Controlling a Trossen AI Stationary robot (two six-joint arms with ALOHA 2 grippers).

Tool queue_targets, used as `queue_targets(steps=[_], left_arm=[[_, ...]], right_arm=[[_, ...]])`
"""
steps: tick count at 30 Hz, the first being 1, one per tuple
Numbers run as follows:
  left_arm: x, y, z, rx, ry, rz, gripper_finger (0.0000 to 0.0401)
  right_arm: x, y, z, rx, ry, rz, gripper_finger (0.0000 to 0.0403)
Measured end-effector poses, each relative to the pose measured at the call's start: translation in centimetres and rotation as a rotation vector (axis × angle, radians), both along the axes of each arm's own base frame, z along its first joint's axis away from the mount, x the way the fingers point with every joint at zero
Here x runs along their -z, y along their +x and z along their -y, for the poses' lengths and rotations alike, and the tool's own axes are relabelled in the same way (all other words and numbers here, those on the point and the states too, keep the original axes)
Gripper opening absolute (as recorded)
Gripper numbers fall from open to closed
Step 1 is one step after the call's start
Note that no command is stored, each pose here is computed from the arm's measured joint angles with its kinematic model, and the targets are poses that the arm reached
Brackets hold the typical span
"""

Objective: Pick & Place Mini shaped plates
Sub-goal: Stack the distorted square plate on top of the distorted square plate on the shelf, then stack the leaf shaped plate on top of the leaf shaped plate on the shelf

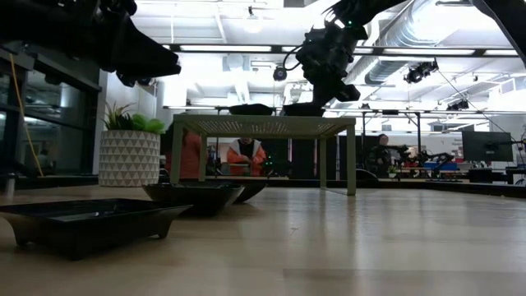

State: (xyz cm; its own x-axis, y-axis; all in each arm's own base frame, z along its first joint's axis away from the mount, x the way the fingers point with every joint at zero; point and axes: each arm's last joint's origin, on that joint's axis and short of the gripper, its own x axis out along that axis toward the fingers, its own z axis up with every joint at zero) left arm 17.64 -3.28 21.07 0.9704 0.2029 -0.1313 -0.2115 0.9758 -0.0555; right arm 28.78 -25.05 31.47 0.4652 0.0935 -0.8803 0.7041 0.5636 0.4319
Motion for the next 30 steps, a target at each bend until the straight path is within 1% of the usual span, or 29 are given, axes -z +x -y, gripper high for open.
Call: queue_targets(steps=[3,14,18,22,27,30], left_arm=[[0.1,0.0,0.0,0.000,0.002,-0.008,0.0175],[0.1,0.0,0.0,-0.002,-0.011,-0.012,0.0175],[0.2,0.0,0.0,-0.002,-0.014,-0.014,0.0175],[0.2,0.0,0.0,-0.005,-0.034,-0.016,0.0175],[0.7,-0.1,0.0,-0.014,-0.071,-0.058,0.0175],[1.0,-0.2,0.0,-0.024,-0.109,-0.076,0.0175]], right_arm=[[0.0,0.0,0.0,0.001,0.001,0.000,0.0071],[-0.6,-0.6,0.2,0.017,-0.021,0.006,0.0071],[-1.3,-1.0,0.0,0.021,-0.065,-0.003,0.0071],[-2.5,-1.6,-0.6,0.014,-0.092,0.021,0.0071],[-4.1,-2.0,-2.0,-0.025,-0.144,0.042,0.0071],[-4.7,-1.7,-3.3,-0.061,-0.211,0.008,0.0071]])
